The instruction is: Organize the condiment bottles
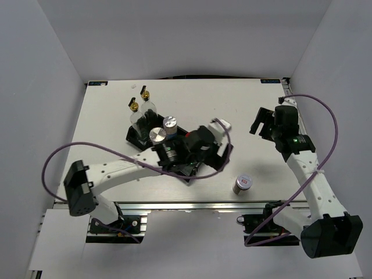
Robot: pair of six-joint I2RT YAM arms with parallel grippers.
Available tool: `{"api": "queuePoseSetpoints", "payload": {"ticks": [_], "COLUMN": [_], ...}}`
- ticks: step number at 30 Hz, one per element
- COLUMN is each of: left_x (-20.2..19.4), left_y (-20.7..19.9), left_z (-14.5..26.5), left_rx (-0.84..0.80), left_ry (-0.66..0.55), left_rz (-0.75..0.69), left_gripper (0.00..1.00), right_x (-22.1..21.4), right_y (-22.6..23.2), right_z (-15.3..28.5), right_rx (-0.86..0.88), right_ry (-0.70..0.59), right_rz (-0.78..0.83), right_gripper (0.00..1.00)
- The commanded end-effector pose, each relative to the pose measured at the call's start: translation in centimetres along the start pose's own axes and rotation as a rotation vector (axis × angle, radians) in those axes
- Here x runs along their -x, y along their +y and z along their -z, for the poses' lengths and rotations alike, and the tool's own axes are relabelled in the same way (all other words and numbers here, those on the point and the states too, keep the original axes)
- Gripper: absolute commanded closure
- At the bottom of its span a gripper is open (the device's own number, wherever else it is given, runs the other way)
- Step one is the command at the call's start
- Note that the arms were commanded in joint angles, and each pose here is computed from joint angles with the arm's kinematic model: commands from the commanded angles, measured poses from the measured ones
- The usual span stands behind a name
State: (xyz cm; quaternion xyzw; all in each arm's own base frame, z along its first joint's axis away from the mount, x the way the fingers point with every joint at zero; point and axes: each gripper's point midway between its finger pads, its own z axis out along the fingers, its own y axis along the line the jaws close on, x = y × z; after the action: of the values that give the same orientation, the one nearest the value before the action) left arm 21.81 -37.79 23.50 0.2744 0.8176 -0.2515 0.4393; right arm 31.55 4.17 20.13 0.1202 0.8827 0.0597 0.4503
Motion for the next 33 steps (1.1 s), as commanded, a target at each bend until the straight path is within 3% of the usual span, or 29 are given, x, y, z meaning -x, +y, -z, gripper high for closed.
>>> {"api": "queuePoseSetpoints", "payload": {"ticks": [1, 10, 18, 33], "left_x": [1.3, -4.0, -5.9, -9.7], "left_y": [-6.4, -11.2, -13.3, -13.7], "left_z": [-0.7, -4.8, -6.4, -9.6], "left_rx": [-0.23, -0.382, -0.47, -0.421], "left_ry": [-0.019, 0.124, 0.177, 0.283], "left_rz": [-0.124, -0.231, -0.264, -0.339], "left_gripper": [0.02, 0.02, 0.02, 0.02], "right_x": [0.1, 0.1, 0.0, -0.2], "right_y": [0.1, 0.7, 1.1, 0.9], "right_z": [1.3, 3.5, 4.6, 4.5], "right_rx": [0.028, 0.101, 0.155, 0.151], "right_ry": [-0.007, -0.039, -0.082, -0.087], "right_rz": [0.017, 0.066, 0.101, 0.105], "right_gripper": [0.1, 0.1, 0.11, 0.1]}}
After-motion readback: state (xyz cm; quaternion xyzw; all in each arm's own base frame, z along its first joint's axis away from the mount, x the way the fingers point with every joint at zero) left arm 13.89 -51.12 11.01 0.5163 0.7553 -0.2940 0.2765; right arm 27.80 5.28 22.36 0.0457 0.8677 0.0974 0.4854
